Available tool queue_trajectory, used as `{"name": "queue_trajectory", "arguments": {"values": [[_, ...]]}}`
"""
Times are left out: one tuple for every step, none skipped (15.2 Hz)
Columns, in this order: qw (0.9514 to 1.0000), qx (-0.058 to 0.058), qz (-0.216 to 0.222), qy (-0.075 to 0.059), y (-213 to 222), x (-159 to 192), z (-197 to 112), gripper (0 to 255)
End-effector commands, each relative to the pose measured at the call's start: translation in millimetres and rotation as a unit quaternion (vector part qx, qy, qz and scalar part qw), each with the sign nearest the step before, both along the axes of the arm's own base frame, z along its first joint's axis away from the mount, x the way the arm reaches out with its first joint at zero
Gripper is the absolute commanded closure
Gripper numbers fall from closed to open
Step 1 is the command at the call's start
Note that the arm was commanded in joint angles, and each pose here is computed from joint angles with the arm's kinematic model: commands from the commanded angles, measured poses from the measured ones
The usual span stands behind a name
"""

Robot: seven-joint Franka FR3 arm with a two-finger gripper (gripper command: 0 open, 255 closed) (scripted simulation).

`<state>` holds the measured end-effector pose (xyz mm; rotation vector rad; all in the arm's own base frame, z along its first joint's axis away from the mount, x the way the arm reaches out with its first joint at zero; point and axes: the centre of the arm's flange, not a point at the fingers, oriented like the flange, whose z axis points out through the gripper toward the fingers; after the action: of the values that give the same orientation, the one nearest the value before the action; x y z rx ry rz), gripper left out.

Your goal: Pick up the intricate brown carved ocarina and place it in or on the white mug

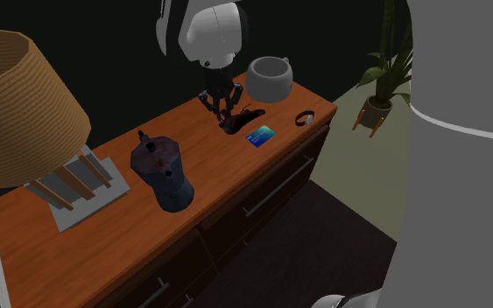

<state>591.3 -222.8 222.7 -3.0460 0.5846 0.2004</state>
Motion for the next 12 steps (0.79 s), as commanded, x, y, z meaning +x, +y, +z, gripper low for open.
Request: {"name": "queue_trajectory", "arguments": {"values": [[1.0,0.0,0.0,0.0,0.1,0.0,-0.2,255],[1.0,0.0,0.0,0.0,0.1,0.0,5.1,255],[1.0,0.0,0.0,0.0,0.1,-0.1,10.4,255],[1.0,0.0,0.0,0.0,0.1,-0.1,15.7,255],[1.0,0.0,0.0,0.0,0.1,-0.1,20.9,255],[1.0,0.0,0.0,0.0,0.1,-0.1,26.2,255],[1.0,0.0,0.0,0.0,0.1,0.0,31.5,255],[1.0,0.0,0.0,0.0,0.1,0.0,36.8,255],[1.0,0.0,0.0,0.0,0.1,0.0,42.1,255],[1.0,0.0,0.0,0.0,0.1,0.0,47.3,255],[1.0,0.0,0.0,0.0,0.1,0.0,52.6,255],[1.0,0.0,0.0,0.0,0.1,0.0,57.9,255]]}}
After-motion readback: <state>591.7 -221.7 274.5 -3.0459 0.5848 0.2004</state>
